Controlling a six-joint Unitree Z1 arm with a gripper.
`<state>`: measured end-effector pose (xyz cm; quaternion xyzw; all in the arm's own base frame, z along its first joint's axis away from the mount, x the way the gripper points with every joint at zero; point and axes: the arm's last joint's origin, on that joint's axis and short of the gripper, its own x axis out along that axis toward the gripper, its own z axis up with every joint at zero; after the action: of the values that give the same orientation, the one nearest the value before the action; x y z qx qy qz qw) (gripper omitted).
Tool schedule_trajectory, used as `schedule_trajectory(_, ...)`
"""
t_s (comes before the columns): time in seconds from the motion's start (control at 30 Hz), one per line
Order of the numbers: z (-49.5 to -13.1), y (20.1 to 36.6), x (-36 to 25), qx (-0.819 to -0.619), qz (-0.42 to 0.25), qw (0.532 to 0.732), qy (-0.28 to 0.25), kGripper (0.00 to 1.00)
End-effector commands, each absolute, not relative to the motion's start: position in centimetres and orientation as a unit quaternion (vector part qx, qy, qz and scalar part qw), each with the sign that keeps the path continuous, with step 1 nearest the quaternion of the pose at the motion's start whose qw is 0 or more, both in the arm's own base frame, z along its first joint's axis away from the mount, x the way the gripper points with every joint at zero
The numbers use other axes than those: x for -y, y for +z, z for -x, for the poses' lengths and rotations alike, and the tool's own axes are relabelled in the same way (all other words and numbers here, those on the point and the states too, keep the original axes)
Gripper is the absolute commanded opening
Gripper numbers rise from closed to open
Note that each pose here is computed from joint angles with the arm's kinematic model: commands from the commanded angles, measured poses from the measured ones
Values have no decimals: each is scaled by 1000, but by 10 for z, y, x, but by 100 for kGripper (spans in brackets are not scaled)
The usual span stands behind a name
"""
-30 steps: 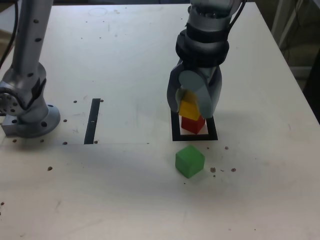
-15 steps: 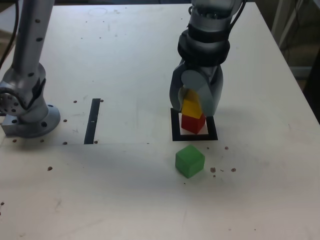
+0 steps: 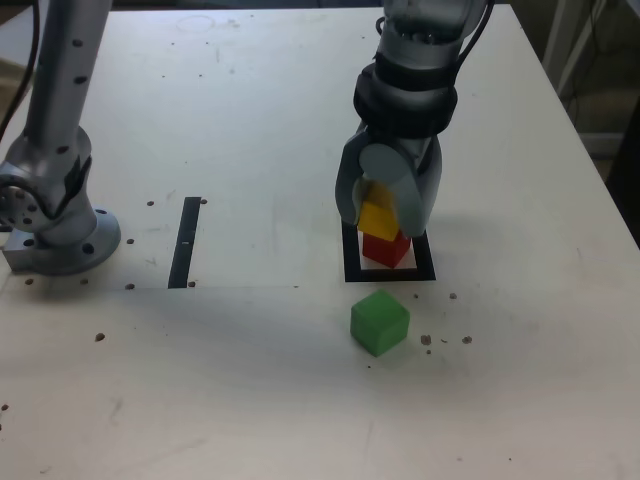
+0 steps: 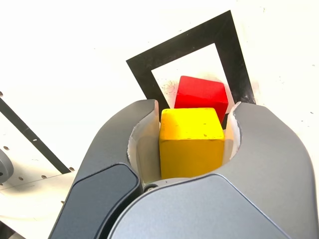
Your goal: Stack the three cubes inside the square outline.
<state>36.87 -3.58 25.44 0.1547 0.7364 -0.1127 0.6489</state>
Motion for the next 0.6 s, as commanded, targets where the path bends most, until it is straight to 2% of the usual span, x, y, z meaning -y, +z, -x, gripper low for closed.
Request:
schedule_trajectory(0.0, -370, 254, 35, -736, -154, 649, -113, 34)
schedule_trajectory(0.23, -372, 252, 36, -736, -154, 649, -114, 48)
schedule_trajectory(0.27, -372, 252, 36, -736, -154, 649, -113, 53)
schedule_trajectory(0.4, -370, 255, 35, -736, -156, 649, -111, 81)
schedule_trajectory(0.5, -368, 257, 35, -737, -157, 649, -109, 95)
schedule_trajectory(0.57, -368, 259, 34, -736, -158, 649, -107, 99)
